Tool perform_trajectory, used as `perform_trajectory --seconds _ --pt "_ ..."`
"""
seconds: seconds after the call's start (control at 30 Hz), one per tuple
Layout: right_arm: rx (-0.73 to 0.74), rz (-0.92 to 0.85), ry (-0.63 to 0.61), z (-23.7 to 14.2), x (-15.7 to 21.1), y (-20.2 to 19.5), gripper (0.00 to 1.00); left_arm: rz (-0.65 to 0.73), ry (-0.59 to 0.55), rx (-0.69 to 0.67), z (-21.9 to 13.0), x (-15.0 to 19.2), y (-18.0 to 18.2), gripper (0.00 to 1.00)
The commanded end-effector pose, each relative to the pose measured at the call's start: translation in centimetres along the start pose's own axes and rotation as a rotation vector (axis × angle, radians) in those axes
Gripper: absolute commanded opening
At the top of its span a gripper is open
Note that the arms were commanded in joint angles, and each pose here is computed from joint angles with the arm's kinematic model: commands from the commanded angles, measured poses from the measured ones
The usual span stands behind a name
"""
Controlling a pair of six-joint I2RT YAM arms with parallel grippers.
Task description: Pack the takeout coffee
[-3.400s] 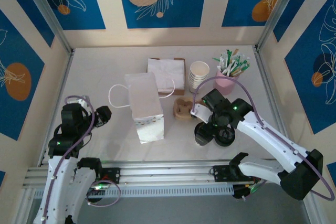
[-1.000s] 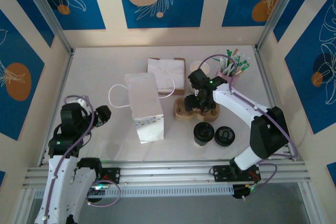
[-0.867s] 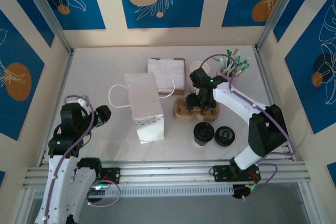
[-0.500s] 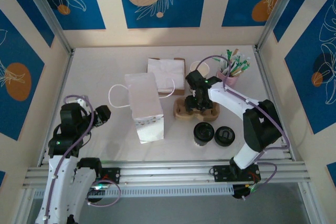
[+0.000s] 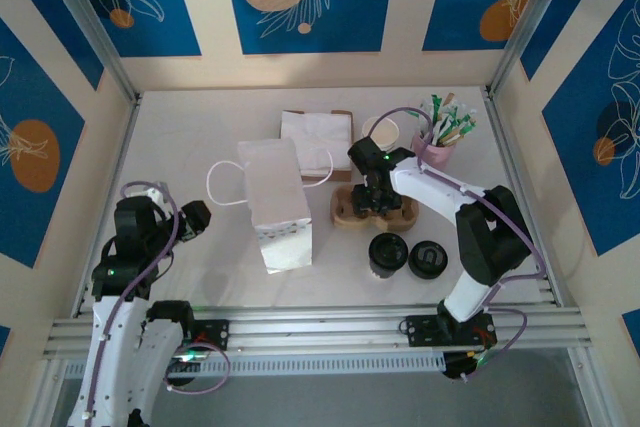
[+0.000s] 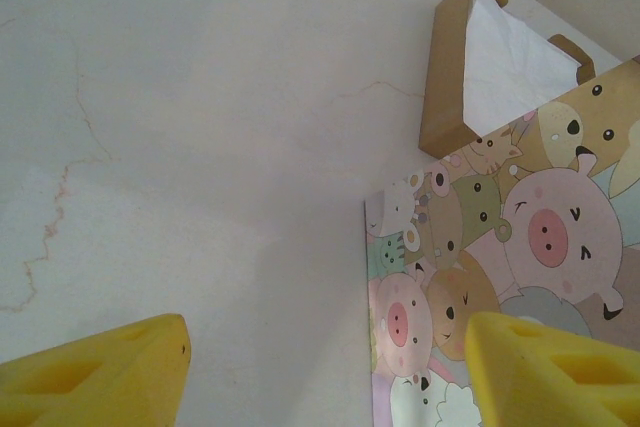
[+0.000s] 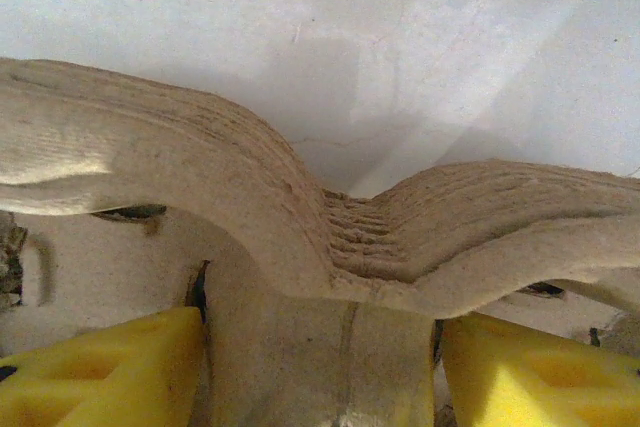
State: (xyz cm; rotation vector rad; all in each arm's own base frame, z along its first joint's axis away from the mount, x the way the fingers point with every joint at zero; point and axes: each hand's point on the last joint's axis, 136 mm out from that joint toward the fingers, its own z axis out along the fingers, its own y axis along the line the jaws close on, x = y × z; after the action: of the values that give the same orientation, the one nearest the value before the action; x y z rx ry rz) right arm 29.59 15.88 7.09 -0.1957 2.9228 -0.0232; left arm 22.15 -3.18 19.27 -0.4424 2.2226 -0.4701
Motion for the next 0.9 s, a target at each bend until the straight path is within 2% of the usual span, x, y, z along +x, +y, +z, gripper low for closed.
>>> perform_trajectory --seconds 0.0,0.37,0.5,0.87 --pt "0.014 0.022 -0.009 -0.2 0.0 -0.2 0.64 0.0 -0.009 0.017 0.2 -0.2 -0.1 0.73" --pt "-0.083 0.055 -0.089 -3.3 -1.0 0.3 0.64 -0.001 -0.01 0.016 0.2 -0.2 -0.1 0.73" --pt "0.013 0.03 -0.107 -3.0 -0.9 -0.8 0.58 0.0 -0.011 0.019 0.2 -0.3 -0.1 0.73" --pt "0.022 0.016 -0.05 -1.0 -0.3 0.1 0.61 -0.001 -0.011 0.019 0.2 -0.3 -0.1 0.73"
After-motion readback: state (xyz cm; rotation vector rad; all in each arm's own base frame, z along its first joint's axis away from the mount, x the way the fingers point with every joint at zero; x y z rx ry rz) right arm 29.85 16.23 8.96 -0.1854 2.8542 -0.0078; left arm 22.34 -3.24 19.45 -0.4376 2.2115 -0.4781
